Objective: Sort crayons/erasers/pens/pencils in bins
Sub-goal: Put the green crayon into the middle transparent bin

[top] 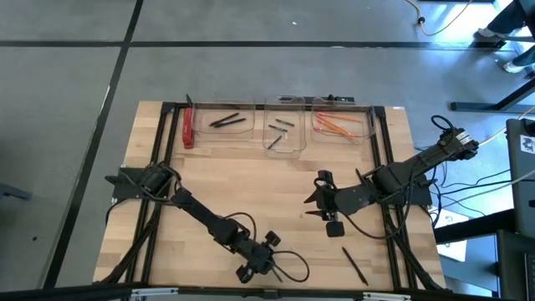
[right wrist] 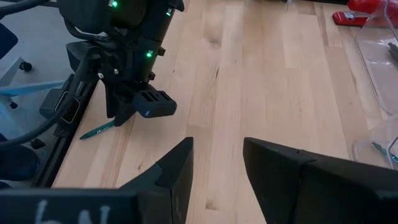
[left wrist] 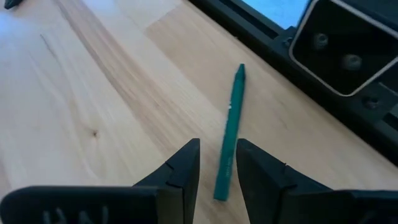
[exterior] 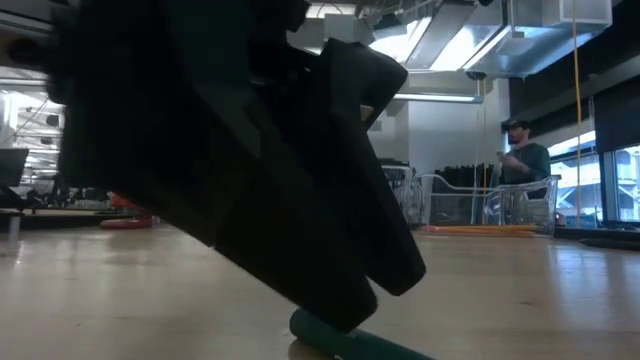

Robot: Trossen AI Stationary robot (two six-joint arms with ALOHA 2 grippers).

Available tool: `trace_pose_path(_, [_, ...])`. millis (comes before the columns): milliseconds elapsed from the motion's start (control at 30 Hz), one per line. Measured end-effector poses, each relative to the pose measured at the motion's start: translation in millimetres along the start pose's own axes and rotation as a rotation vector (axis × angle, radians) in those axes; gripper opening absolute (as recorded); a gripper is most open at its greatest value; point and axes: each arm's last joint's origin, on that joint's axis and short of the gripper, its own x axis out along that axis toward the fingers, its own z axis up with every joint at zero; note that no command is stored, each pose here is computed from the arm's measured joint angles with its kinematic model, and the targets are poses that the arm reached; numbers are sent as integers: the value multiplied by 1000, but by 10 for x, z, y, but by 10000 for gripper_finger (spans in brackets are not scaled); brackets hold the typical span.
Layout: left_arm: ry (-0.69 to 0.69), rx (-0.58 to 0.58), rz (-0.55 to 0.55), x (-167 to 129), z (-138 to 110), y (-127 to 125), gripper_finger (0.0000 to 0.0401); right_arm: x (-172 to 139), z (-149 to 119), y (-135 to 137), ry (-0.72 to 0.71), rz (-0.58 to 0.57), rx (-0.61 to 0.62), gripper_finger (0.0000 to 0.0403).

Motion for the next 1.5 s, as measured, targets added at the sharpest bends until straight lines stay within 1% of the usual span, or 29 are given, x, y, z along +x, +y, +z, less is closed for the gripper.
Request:
trace_pose_path(267, [-1, 4, -3, -1, 4, -19, 98, 0, 0, -1, 0, 0, -3, 142])
trace_pose_path(467, [2, -12, 12, 1, -9, 44, 98, 0, 0, 0, 0, 0, -4, 142])
trace_pose_path(767, [3, -3, 5, 4, -9, 16, 98, 0, 0, -1, 0, 0, -6, 142])
trace_pose_path(967, [8, -4, -21, 124, -84, -13, 97, 0, -2, -1, 2, -1, -7, 142])
trace_pose_path(1200, [15, -10, -25, 138, -106, 14, 97, -1, -3, -2, 3, -1, -7, 142])
trace_pose_path(1333, [20, -11, -26, 140, -112, 11, 82, -1, -4, -3, 4, -2, -7, 142])
trace_pose_path(1500, [26, -14, -31, 142, -119, 3, 43, -1, -4, -3, 4, -2, -7, 142])
